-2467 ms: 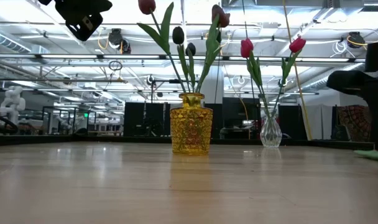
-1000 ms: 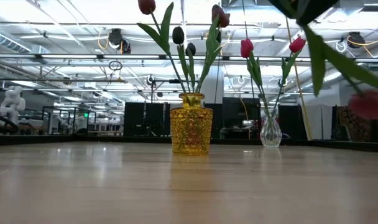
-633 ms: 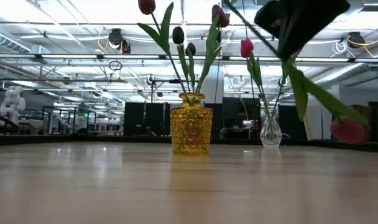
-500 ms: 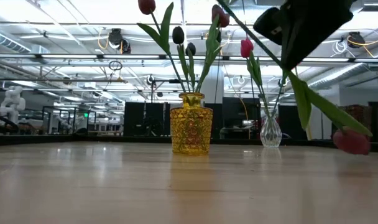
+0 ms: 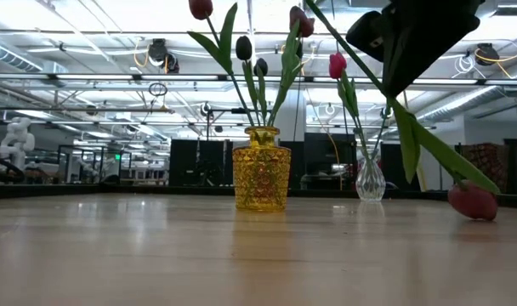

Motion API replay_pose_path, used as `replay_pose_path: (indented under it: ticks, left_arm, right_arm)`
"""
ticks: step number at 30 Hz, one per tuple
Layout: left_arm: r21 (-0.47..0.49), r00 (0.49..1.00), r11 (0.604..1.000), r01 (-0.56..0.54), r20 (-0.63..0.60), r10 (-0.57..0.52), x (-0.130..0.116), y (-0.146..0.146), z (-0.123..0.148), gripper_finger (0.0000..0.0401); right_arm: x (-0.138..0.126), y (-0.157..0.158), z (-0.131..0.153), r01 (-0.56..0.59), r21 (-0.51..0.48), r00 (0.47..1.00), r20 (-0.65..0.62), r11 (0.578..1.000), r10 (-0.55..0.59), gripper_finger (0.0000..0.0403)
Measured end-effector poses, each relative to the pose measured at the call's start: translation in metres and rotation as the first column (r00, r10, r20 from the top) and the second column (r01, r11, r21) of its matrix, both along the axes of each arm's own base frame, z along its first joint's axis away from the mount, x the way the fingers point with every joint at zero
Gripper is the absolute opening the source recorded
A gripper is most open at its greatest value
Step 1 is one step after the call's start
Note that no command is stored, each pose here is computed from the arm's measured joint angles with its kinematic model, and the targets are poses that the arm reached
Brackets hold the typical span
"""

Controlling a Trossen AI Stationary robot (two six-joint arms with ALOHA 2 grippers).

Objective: Sort flowers into vase by color
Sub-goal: Put the dark red flower into the yellow vase

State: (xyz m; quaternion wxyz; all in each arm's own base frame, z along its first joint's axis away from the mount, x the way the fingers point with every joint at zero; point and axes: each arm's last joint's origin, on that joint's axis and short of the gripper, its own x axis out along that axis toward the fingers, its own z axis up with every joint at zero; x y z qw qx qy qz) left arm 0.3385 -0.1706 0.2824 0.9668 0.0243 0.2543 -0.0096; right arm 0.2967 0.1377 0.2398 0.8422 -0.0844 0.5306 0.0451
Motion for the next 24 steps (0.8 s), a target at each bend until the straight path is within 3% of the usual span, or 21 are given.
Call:
replay_pose_path:
  ticks: [6, 24]
  left_arm:
    - [0.016, 0.994, 0.999, -0.038, -0.101, 0.039, -0.0028, 0.0087, -0.0086, 0.0274]
    - [0.093, 0.996, 0.994, 0.050, -0.080, -0.043, -0.0002, 0.0090, -0.0061, 0.0154]
  right_arm:
    - [0.0000, -0.0002, 0.0000, 0.001, -0.001, 1.000, 0.000, 1.000, -0.001, 0.0000]
    - [0.0001, -0.0007, 0.0005, 0.005, -0.005, 1.000, 0.004, 1.000, -0.005, 0.0000]
